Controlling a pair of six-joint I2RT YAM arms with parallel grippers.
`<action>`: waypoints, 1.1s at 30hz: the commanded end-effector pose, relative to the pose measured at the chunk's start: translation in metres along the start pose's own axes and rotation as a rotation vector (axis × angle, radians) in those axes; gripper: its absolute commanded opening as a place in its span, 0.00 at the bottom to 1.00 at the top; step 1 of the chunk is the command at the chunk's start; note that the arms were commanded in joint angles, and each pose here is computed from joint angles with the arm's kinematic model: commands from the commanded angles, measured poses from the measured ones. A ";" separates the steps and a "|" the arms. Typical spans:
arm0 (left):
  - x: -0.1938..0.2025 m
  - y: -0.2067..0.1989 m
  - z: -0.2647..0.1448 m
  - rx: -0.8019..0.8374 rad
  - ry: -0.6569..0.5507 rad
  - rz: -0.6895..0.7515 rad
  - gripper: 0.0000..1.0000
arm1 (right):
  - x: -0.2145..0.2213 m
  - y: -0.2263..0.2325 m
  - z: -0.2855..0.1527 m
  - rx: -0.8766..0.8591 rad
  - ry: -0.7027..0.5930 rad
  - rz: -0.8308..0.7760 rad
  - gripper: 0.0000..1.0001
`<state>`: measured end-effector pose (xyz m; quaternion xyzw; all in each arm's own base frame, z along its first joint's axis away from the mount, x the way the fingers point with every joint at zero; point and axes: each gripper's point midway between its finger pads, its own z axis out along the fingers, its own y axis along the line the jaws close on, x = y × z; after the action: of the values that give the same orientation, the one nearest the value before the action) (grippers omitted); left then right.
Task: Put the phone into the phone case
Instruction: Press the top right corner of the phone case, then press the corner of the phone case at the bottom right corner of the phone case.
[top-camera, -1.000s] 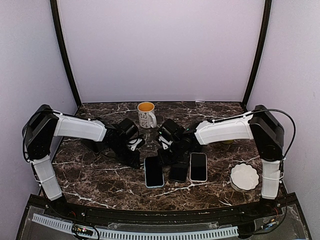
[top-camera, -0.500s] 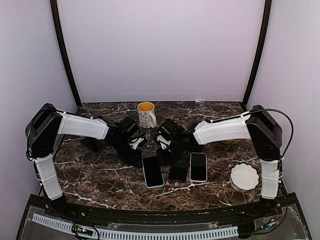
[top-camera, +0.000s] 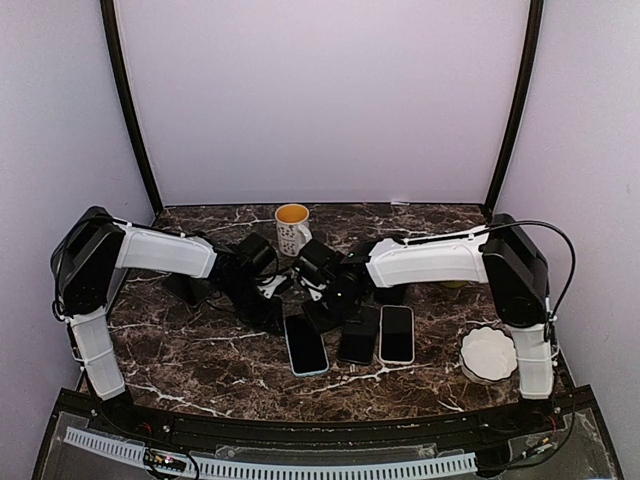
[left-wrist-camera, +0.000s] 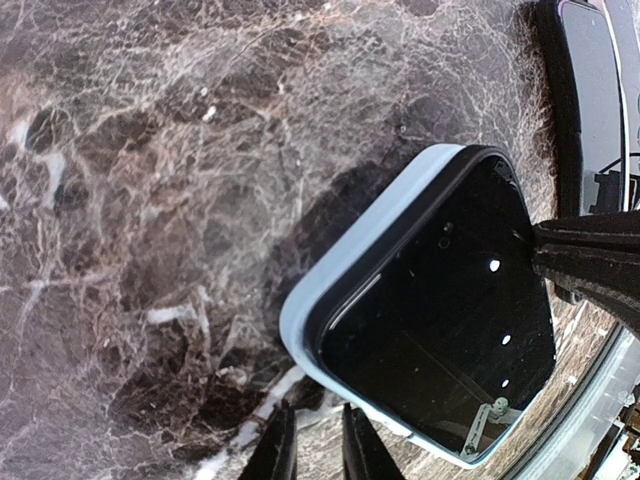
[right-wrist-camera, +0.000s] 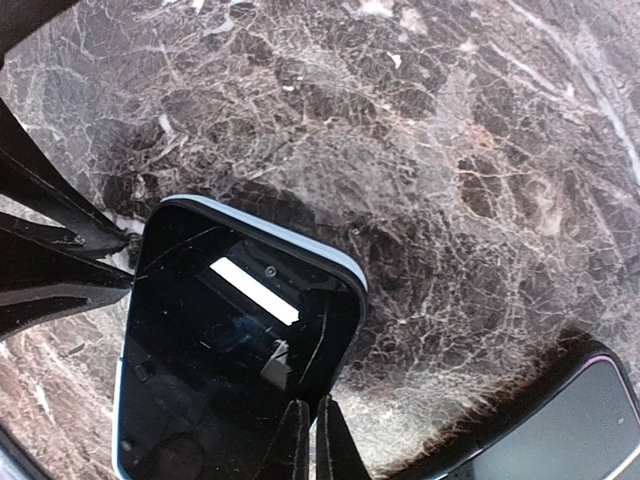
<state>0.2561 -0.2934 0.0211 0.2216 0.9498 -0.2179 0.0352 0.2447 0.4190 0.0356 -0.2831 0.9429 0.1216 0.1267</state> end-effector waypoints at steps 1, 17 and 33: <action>0.012 0.012 0.005 -0.042 0.030 0.001 0.19 | 0.067 -0.013 0.048 0.124 0.187 -0.074 0.04; 0.013 0.022 -0.016 -0.096 -0.007 0.020 0.19 | 0.012 0.027 -0.034 0.005 -0.020 -0.067 0.37; 0.024 0.016 -0.009 -0.037 0.015 -0.005 0.19 | 0.081 0.027 -0.007 -0.041 0.129 -0.016 0.29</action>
<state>0.2565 -0.2751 0.0218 0.2230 0.9524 -0.2003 0.0556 0.1696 0.4013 0.0275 -0.3050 0.9425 0.1191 0.0670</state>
